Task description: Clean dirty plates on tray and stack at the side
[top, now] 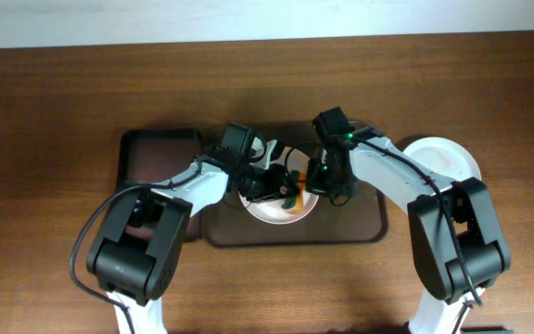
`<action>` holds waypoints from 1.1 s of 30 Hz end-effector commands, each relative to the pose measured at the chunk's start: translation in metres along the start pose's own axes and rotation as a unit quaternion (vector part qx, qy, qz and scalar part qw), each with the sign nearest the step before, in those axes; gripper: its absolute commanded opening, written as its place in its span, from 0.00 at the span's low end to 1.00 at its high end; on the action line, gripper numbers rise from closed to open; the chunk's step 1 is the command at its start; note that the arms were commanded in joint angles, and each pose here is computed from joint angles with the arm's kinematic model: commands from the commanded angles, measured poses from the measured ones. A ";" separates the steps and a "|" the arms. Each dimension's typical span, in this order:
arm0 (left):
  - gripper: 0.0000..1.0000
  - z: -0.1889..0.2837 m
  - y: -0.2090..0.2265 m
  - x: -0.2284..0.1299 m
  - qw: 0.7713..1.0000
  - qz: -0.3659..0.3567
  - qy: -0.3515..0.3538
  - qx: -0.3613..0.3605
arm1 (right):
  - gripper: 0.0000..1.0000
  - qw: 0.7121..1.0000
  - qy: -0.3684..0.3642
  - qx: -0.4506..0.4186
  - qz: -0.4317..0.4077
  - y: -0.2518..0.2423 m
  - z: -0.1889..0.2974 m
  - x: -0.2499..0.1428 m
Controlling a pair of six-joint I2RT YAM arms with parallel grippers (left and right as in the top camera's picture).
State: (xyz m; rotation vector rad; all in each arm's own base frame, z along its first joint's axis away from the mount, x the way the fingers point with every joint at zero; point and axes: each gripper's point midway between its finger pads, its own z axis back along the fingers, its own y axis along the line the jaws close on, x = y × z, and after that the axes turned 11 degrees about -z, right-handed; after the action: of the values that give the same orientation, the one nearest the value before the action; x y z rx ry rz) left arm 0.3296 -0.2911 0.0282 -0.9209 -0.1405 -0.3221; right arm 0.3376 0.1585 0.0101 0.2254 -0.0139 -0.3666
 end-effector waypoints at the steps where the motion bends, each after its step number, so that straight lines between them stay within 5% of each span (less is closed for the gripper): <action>1: 0.00 -0.006 -0.003 0.000 1.000 0.017 0.010 -0.021 | 0.04 1.000 0.004 -0.006 0.002 -0.002 -0.003 -0.003; 6: 0.00 -0.001 0.044 0.012 0.993 0.034 -0.032 0.110 | 0.04 1.000 0.004 -0.007 0.002 -0.002 -0.003 -0.003; 11: 0.00 0.025 0.069 0.020 0.984 0.049 -0.054 0.161 | 0.04 1.000 0.006 -0.009 0.002 -0.003 -0.003 -0.004; 21: 0.00 0.111 0.027 0.030 0.964 -0.071 -0.083 0.244 | 0.04 1.000 0.006 -0.009 0.002 -0.004 -0.003 -0.005; 27: 0.00 0.228 0.086 -0.003 0.884 -0.061 -0.048 0.460 | 0.04 1.000 0.006 -0.009 0.002 -0.003 -0.003 -0.004; 33: 0.00 0.222 0.142 -0.044 0.881 0.007 0.017 0.473 | 0.04 1.000 0.007 -0.009 0.002 -0.004 -0.003 -0.005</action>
State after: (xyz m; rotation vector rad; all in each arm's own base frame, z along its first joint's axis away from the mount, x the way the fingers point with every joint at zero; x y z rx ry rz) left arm 0.3508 -0.0361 0.0764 0.0199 -0.3282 -0.1961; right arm 0.3365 0.1581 0.0098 0.2228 -0.0097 -0.3667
